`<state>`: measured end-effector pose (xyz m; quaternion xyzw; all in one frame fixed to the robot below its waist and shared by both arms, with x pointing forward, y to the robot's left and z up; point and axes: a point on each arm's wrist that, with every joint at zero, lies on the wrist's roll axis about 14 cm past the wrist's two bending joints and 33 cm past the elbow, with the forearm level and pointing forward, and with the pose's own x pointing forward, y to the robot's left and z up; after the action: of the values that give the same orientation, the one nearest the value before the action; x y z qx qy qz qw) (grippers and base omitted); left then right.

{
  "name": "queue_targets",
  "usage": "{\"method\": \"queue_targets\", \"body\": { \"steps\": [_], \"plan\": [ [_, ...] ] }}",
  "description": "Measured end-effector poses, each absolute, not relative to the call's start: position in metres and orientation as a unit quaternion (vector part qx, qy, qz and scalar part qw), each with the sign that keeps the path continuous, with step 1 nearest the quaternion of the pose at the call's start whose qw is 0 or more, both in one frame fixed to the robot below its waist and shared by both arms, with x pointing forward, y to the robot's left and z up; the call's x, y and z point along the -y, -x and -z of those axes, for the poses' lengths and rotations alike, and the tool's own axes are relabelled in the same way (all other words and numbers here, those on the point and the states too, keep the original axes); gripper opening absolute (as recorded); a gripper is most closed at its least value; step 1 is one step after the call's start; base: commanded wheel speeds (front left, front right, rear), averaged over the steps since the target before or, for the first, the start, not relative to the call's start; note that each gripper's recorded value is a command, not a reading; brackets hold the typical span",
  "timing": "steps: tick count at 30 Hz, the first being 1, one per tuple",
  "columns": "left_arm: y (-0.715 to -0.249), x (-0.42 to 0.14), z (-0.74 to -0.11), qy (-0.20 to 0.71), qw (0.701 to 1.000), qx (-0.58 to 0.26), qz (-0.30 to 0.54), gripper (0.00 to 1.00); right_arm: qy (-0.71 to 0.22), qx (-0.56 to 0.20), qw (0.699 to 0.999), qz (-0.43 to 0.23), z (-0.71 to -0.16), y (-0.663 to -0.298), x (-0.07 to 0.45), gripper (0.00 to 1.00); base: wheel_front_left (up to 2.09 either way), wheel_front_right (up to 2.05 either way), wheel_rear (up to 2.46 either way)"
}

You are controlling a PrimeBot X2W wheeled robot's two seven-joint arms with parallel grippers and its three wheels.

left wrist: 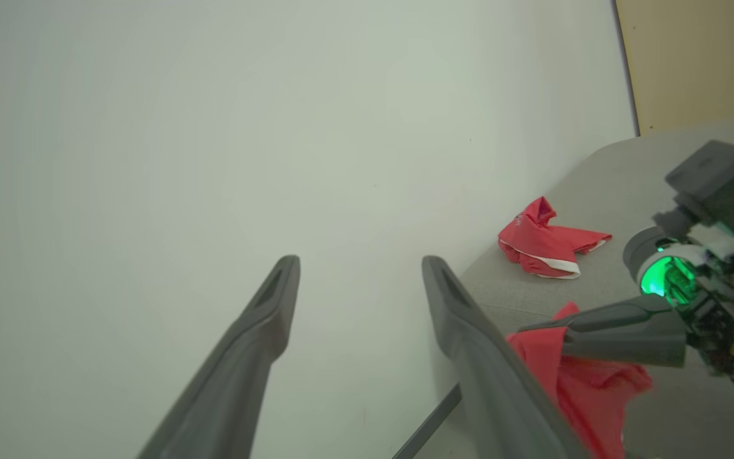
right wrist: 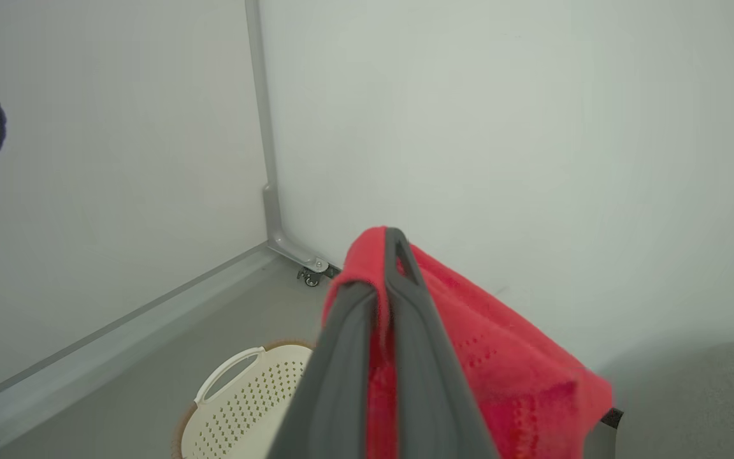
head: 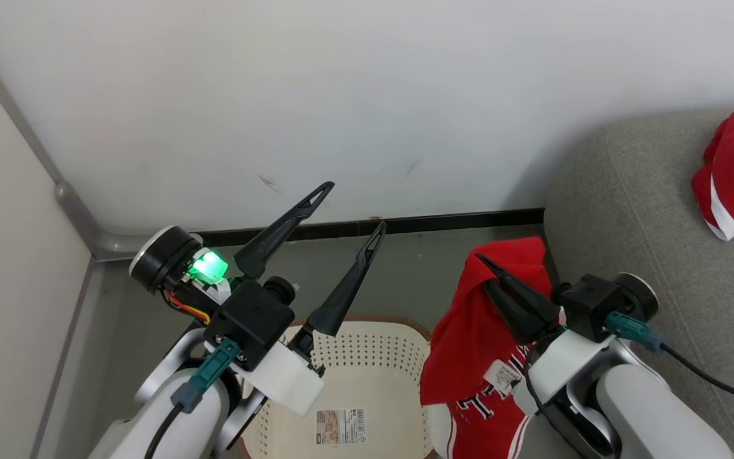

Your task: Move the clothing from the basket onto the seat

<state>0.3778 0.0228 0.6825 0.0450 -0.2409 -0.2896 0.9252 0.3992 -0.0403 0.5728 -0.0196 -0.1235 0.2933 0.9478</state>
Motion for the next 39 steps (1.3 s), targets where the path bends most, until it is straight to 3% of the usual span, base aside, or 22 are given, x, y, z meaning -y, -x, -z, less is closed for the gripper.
{"method": "queue_targets", "body": {
  "steps": [18,39],
  "plan": [
    [-0.378,-0.005,-0.675,-0.028,0.921,0.225,0.316,1.00,0.021,0.140,0.958,-0.250,-0.583,-0.404,0.068,0.00,0.00,0.00,0.00],
    [-0.376,0.058,-0.654,0.015,0.892,0.185,0.412,1.00,0.032,0.140,0.981,-0.133,-0.579,-0.395,0.144,0.00,0.00,0.00,0.00]
  ]
}}
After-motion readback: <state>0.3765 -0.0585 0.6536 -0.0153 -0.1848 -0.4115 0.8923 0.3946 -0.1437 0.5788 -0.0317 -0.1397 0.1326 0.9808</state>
